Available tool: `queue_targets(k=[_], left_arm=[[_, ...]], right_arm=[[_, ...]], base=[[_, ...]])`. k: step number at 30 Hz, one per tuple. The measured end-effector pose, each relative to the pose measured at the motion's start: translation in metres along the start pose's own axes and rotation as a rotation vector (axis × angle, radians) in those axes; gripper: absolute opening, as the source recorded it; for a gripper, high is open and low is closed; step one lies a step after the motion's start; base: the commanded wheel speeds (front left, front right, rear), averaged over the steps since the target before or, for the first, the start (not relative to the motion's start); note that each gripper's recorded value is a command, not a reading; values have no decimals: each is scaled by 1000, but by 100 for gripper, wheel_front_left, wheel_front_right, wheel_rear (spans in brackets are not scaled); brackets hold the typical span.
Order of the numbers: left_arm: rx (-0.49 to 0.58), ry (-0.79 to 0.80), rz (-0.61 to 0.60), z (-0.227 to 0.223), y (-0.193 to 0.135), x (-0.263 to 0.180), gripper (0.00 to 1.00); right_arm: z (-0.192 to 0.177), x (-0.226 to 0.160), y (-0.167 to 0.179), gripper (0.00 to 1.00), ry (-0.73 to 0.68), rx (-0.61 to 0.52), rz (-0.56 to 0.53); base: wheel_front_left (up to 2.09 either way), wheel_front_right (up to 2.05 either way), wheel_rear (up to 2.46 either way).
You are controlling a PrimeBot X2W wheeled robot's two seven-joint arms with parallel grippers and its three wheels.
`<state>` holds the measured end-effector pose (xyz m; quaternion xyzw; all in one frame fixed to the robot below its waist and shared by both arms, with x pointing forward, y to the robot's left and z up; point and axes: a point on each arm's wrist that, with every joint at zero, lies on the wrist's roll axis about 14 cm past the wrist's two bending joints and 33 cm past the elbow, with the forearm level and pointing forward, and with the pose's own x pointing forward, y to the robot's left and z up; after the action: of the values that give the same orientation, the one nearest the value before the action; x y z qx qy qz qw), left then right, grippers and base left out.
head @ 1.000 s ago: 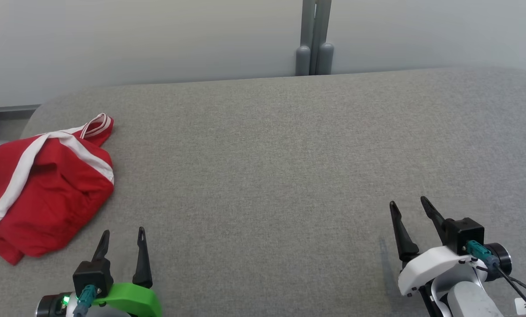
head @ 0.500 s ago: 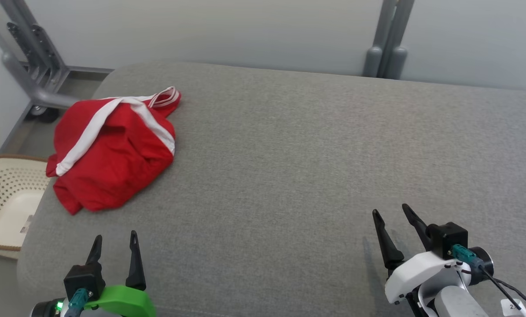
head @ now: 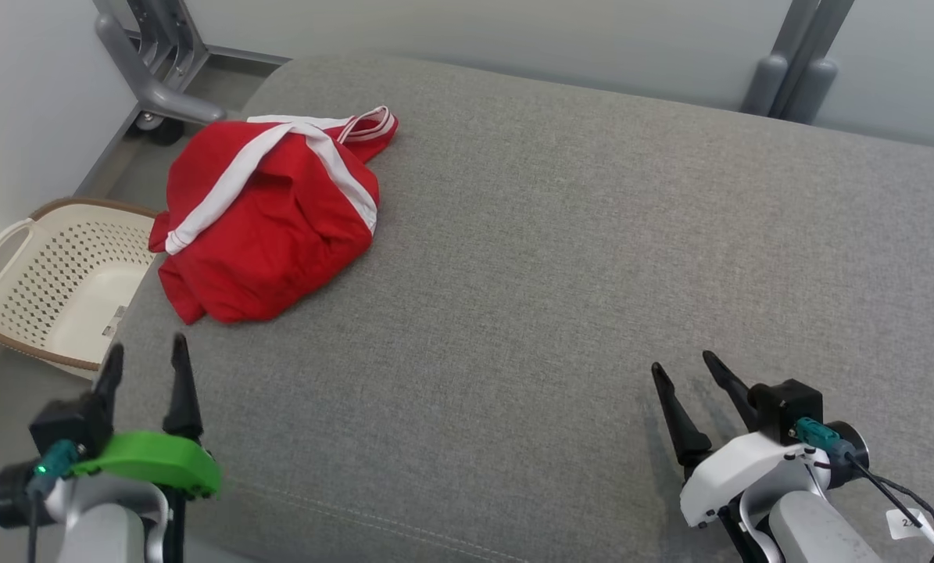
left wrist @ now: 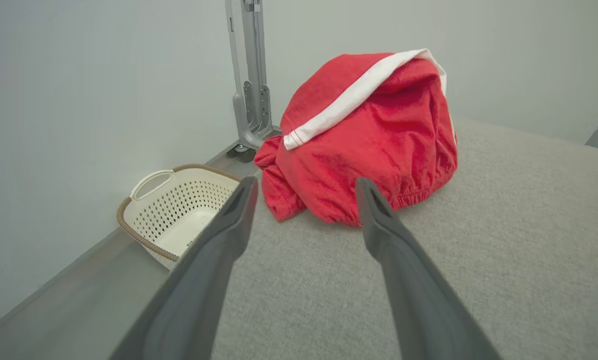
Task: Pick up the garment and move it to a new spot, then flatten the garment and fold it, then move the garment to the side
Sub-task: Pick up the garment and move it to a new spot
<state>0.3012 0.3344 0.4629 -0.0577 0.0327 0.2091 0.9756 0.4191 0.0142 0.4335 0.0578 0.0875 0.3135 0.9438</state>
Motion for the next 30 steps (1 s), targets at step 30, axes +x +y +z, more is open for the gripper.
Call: queue_targets(k=[30], left_arm=[[350, 273, -194, -22, -56, 194, 100]], right_arm=[[-31, -31, -115, 100, 52, 12, -238]], base=[[0, 0, 0]])
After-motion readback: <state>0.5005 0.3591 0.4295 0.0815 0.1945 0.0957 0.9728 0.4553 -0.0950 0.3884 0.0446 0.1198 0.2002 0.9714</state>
